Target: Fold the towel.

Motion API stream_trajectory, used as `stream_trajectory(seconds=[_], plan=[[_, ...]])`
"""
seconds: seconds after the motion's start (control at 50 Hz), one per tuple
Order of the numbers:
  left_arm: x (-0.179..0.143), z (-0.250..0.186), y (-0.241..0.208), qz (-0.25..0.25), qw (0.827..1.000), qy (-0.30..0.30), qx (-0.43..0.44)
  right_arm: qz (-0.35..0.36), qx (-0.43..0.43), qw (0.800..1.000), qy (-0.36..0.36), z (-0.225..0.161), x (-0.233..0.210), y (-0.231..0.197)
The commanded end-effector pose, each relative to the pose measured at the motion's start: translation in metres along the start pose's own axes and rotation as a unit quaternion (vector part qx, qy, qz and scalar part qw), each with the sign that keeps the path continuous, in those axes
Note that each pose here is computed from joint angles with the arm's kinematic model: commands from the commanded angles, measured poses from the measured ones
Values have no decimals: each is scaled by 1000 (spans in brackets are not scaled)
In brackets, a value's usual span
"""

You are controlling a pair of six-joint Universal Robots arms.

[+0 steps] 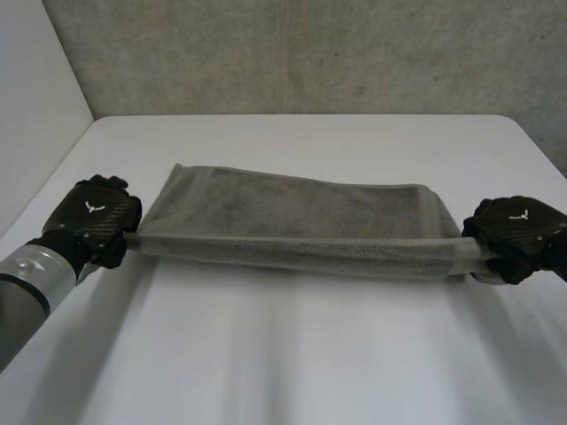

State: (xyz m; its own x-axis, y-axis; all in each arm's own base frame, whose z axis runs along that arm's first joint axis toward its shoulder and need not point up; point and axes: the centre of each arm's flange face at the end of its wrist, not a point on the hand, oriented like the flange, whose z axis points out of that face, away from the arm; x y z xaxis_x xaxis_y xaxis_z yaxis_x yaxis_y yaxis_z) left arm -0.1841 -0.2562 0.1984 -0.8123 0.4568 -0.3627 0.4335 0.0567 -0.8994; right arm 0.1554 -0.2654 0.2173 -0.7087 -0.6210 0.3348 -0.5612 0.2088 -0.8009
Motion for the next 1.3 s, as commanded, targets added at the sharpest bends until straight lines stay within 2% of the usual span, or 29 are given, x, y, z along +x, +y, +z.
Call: stream_trajectory(seconds=[0.02, 0.28, 0.5, 0.6, 0.7, 0.88, 0.98, 1.12, 1.3], plan=[[-1, 0, 9, -10, 1000, 14, -8, 19, -27, 999, -21, 9, -7, 17], [4, -1, 9, -9, 1000, 22, -8, 29, -41, 998, -28, 7, -12, 24], [5, -5, 6, -7, 1000, 21, -5, 24, -21, 999, -7, -7, -6, 15], [1, -12, -1, -3, 1000, 11, 6, -2, -5, 1000, 21, -18, 2, 5], [-1, -22, -12, 4, 1000, 1, 23, -26, 39, 996, 79, -40, 27, -16], [-14, -35, -46, 23, 996, -27, 77, -26, 126, 989, 68, -58, 37, -54], [-17, -31, -48, 22, 996, -30, 80, -15, 130, 989, 66, -54, 41, -56], [-11, -5, -20, -1, 1000, -2, 27, 22, 56, 997, 45, -9, 46, -30], [-4, 26, 3, -13, 1000, 25, -12, -1, 2, 1000, 23, 26, 19, -20]])
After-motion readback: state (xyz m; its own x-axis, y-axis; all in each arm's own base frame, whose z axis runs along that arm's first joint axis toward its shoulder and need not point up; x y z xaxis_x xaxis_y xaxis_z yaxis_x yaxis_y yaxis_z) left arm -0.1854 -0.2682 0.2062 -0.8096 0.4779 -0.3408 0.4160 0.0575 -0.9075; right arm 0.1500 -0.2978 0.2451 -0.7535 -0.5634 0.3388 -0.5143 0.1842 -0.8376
